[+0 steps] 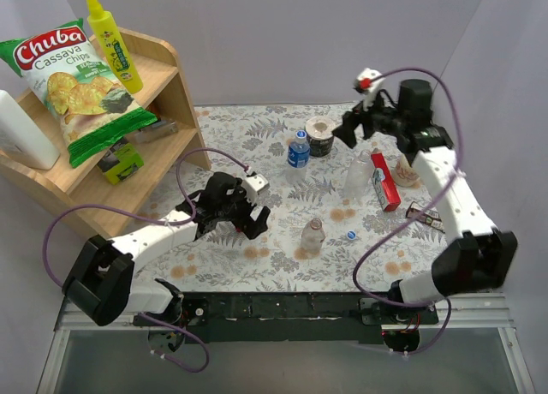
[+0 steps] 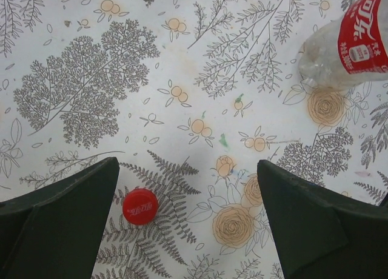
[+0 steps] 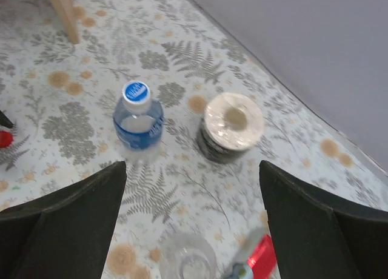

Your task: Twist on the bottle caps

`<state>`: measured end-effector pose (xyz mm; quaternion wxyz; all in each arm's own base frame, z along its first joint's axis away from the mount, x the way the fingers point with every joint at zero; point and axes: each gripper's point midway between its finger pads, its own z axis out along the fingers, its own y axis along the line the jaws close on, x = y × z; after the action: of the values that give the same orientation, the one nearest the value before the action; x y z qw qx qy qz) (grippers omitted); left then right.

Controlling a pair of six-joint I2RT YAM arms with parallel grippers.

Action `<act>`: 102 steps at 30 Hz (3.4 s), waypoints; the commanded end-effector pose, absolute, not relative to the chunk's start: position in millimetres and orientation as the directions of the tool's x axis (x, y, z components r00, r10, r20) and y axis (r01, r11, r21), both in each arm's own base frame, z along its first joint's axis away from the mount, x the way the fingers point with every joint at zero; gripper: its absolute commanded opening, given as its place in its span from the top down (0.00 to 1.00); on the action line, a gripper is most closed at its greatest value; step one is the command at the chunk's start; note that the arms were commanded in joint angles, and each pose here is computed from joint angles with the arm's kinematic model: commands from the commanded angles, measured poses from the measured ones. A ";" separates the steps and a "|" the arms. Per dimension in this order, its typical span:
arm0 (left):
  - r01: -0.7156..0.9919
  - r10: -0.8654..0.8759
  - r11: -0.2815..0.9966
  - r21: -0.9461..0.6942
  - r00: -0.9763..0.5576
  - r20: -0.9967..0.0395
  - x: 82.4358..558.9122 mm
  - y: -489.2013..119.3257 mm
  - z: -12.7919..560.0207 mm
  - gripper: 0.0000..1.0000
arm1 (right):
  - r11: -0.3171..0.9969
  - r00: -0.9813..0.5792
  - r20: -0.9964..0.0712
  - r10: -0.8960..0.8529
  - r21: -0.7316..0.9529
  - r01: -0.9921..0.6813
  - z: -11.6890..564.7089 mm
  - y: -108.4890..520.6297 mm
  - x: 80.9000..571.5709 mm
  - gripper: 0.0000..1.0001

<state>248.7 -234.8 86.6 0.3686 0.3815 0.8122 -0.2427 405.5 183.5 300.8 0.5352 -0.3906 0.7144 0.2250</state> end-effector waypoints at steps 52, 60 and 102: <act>0.847 0.237 0.448 0.288 0.198 -0.951 325.4 -397.4 331.7 0.02 | 0.564 0.008 -0.969 0.248 0.138 -0.814 446.5 144.6 316.9 0.99; 0.843 0.196 0.456 0.286 0.218 -0.956 336.7 -420.5 331.8 0.02 | 0.519 -0.016 -0.974 0.228 0.135 -0.844 428.6 153.8 301.8 0.99; 0.942 0.157 0.333 0.046 -0.007 -0.988 317.7 -349.4 320.7 0.71 | 0.427 0.143 -0.984 -0.105 -0.175 -0.887 438.0 156.9 250.8 0.19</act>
<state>347.9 -376.0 271.5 0.5183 0.4539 0.6453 -0.3299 262.4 159.6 455.3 0.6486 -0.3683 0.5658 0.3514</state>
